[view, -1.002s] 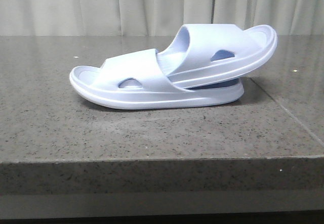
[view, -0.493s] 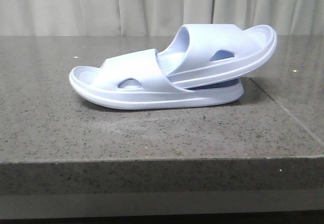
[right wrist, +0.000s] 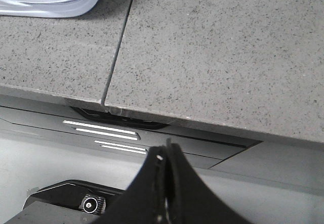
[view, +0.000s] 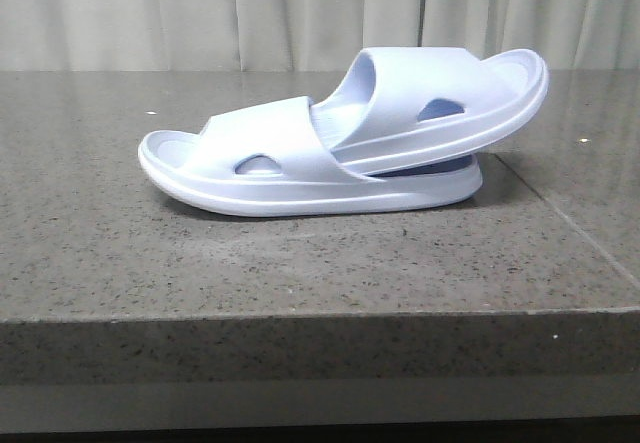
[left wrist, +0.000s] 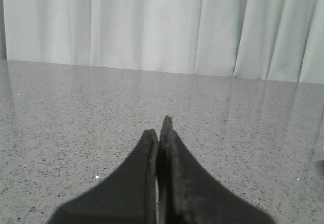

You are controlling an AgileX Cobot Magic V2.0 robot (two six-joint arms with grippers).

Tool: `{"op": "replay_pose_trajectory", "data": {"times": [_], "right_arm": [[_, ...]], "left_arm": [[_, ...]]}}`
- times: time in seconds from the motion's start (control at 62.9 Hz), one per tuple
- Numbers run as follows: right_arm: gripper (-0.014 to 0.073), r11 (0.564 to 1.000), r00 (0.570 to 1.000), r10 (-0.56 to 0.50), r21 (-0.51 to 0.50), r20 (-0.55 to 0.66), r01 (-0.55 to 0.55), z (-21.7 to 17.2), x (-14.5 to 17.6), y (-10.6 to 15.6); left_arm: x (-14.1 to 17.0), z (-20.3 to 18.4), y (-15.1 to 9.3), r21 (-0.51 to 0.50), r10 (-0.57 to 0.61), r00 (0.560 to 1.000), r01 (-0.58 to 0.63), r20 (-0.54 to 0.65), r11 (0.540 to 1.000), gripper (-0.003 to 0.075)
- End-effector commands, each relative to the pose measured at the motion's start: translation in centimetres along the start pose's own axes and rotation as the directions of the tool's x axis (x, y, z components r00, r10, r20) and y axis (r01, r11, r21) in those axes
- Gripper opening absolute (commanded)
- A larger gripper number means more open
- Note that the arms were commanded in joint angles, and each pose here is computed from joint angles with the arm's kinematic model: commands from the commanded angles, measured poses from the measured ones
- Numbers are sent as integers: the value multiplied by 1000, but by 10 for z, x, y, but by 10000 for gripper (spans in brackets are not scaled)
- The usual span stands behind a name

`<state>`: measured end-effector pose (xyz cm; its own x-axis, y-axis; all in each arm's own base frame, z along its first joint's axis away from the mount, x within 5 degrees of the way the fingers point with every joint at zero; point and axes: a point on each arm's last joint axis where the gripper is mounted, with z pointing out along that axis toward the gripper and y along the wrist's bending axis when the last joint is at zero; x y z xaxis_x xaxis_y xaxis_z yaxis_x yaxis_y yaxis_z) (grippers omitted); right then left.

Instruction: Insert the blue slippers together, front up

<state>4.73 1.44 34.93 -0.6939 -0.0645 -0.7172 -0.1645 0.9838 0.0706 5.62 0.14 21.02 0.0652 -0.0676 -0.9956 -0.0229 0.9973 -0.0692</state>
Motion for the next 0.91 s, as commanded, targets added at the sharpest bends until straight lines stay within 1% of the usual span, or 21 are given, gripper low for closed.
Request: {"op": "replay_pose_trajectory", "data": {"times": [0.0, 0.541, 0.604, 0.7, 0.731, 0.763, 0.811, 0.827, 0.874, 0.89], "right_arm": [[-118, 1000, 998, -7, 6, 64, 7, -4, -8, 0], [-118, 1000, 998, -8, 7, 64, 8, -4, -8, 0], [-118, 999, 996, -25, 37, 81, 22, -5, -9, -3], [-118, 998, 986, -37, 54, 162, 29, -3, -9, -4], [-118, 998, 977, -43, 62, 211, 30, 0, -9, -5], [-118, 997, 961, -47, 71, 274, 29, 2, -9, -6], [-118, 996, 943, -54, 85, 328, 28, 10, -4, -8], [-118, 995, 928, -59, 91, 369, 27, 11, -3, -8], [-118, 995, 906, -63, 100, 420, 23, 21, 5, -10], [-118, 994, 890, -65, 103, 451, 20, 22, 7, -10]], "left_arm": [[-6, -2, 0, -2, -16, 996, 16, 91, 1000, -20], [-6, -2, 0, -2, -16, 996, 16, 91, 1000, -20], [-6, -2, 0, -2, -16, 996, 16, 91, 1000, -20], [-6, -2, 0, -2, -16, 996, 16, 91, 1000, -20], [-6, -2, 0, -2, -16, 996, 16, 91, 1000, -20], [-6, -2, 0, -2, -16, 996, 16, 91, 1000, -20], [-6, -2, 0, -2, -16, 996, 16, 91, 1000, -20], [-6, -2, 0, -2, -16, 996, 16, 91, 1000, -20], [-6, -2, 0, -2, -16, 996, 16, 91, 1000, -20], [-6, -2, 0, -2, -16, 996, 16, 91, 1000, -20]]}}
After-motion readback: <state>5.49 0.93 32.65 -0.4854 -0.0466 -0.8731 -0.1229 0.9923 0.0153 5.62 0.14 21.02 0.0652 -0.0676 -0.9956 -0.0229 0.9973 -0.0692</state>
